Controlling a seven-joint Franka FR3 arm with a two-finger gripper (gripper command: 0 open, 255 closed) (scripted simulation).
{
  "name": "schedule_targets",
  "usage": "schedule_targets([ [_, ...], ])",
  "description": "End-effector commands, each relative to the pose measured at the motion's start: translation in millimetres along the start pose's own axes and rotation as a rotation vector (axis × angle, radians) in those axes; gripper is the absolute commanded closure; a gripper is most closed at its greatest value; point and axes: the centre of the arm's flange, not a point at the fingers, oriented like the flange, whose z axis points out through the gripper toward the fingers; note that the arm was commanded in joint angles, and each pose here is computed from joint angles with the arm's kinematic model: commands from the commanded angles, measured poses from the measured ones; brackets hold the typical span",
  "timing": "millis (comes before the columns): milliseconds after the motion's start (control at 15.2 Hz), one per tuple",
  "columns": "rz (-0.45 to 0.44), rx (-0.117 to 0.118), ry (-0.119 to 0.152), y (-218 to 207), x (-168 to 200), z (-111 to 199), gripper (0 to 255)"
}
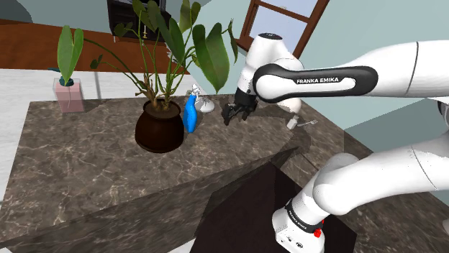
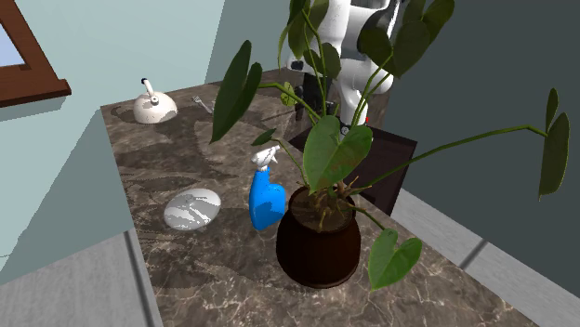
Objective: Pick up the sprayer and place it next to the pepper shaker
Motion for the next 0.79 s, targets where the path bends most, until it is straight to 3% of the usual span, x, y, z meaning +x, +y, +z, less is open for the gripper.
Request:
schedule_targets([
  [0,0.012,0.010,0.045,-11,15,11,0],
  [726,0.077,0.051,0.262,-66,101,71,0],
])
